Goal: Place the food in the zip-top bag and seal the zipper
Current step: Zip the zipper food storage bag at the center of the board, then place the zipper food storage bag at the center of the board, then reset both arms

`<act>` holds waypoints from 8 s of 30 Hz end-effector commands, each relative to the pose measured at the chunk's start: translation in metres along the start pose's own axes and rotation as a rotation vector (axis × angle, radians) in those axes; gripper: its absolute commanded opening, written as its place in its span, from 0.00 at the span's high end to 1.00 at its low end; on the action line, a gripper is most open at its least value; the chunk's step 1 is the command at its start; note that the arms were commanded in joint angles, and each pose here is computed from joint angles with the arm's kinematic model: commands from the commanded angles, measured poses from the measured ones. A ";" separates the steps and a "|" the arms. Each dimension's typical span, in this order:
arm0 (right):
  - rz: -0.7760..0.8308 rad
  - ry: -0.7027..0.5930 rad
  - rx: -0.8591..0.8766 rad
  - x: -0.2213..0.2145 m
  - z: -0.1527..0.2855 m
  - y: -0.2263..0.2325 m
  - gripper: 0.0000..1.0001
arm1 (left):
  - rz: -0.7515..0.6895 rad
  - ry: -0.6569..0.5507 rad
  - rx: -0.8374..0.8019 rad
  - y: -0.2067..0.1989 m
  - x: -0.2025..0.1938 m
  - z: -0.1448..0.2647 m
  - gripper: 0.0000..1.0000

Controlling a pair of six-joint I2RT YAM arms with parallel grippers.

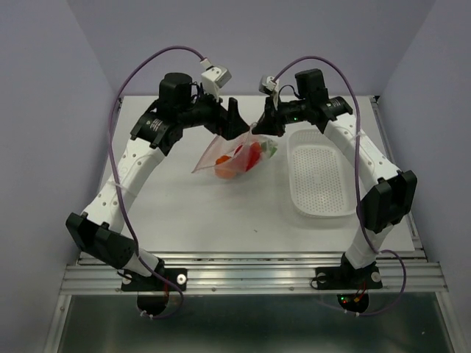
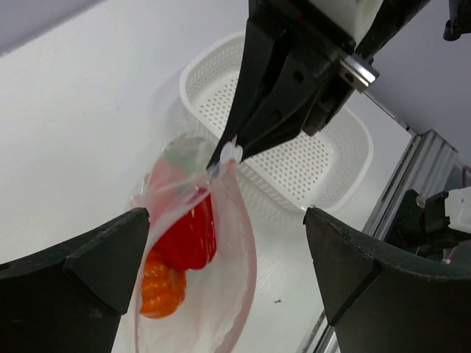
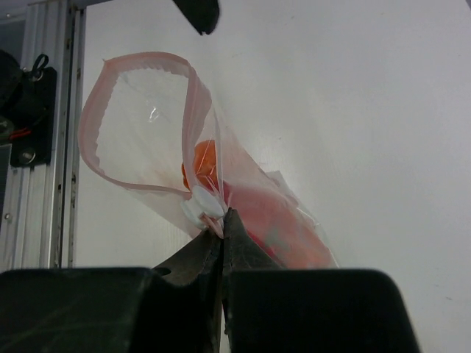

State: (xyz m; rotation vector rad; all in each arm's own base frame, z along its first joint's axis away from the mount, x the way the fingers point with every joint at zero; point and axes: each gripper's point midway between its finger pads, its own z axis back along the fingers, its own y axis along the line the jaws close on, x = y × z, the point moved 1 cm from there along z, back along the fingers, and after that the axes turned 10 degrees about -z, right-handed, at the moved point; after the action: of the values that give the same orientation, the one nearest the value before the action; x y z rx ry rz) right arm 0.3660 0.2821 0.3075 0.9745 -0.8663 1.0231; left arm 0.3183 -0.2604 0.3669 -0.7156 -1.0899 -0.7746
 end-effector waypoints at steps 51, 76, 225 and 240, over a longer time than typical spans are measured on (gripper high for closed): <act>-0.091 0.022 0.096 -0.001 -0.013 0.031 0.99 | -0.155 0.108 -0.152 -0.005 -0.019 -0.054 0.60; -0.017 0.006 -0.205 0.006 0.006 -0.002 0.99 | -0.102 0.189 0.026 0.010 -0.053 -0.033 1.00; -0.315 -0.540 -1.058 0.051 0.090 -0.082 0.00 | 0.659 -0.067 1.080 0.112 -0.124 0.111 0.01; -0.651 -0.738 -1.490 -0.044 0.182 -0.049 0.00 | 0.659 -0.126 1.118 0.132 -0.112 0.125 0.01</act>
State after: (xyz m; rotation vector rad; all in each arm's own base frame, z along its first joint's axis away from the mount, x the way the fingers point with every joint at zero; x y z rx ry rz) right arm 0.3848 0.1045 0.3173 0.2267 -1.3823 -0.5435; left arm 0.3349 -0.0689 0.2605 -0.0860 -1.0363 0.4506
